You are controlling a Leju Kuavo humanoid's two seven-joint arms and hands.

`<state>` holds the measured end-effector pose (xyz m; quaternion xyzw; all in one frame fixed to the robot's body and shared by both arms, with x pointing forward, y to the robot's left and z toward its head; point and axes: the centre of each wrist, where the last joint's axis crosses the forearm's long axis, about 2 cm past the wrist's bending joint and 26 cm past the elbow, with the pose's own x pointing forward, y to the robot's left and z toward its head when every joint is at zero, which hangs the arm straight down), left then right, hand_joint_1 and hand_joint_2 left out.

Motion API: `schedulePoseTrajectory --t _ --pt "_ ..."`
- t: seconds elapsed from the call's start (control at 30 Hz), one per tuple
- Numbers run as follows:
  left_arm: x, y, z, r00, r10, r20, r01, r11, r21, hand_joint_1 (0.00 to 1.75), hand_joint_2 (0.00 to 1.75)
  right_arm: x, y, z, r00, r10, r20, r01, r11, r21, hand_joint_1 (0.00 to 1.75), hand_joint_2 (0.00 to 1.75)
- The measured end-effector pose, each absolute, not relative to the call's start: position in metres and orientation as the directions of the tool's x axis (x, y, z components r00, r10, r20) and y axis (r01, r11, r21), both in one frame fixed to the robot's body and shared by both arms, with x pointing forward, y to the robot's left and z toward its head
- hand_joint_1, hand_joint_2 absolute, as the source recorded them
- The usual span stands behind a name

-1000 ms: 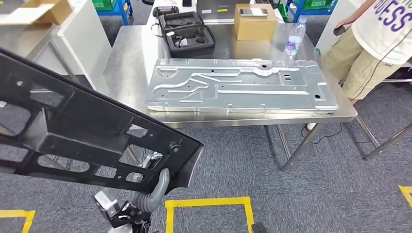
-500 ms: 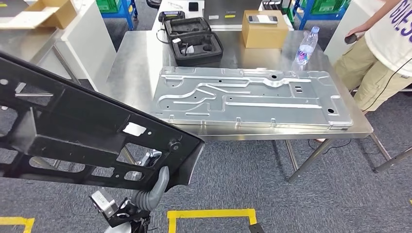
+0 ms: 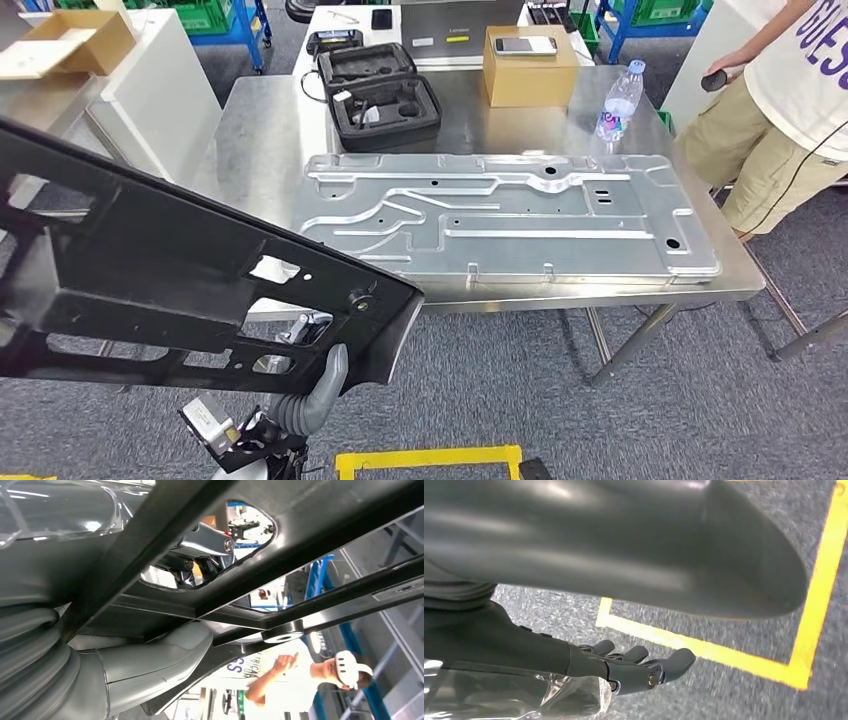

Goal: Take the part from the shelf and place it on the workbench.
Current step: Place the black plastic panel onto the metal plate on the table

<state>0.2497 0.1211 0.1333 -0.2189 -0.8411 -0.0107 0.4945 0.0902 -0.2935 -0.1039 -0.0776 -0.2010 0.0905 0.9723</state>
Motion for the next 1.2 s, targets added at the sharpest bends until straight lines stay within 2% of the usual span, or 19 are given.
schedulePoseTrajectory --t 1.2 --pt "0.253 0.116 0.152 -0.46 0.354 0.814 0.424 0.893 -0.149 1.75 1.75 0.096 -0.288 -0.103 0.898 0.224 0.38 -0.164 0.969 -0.184 0.0 0.0"
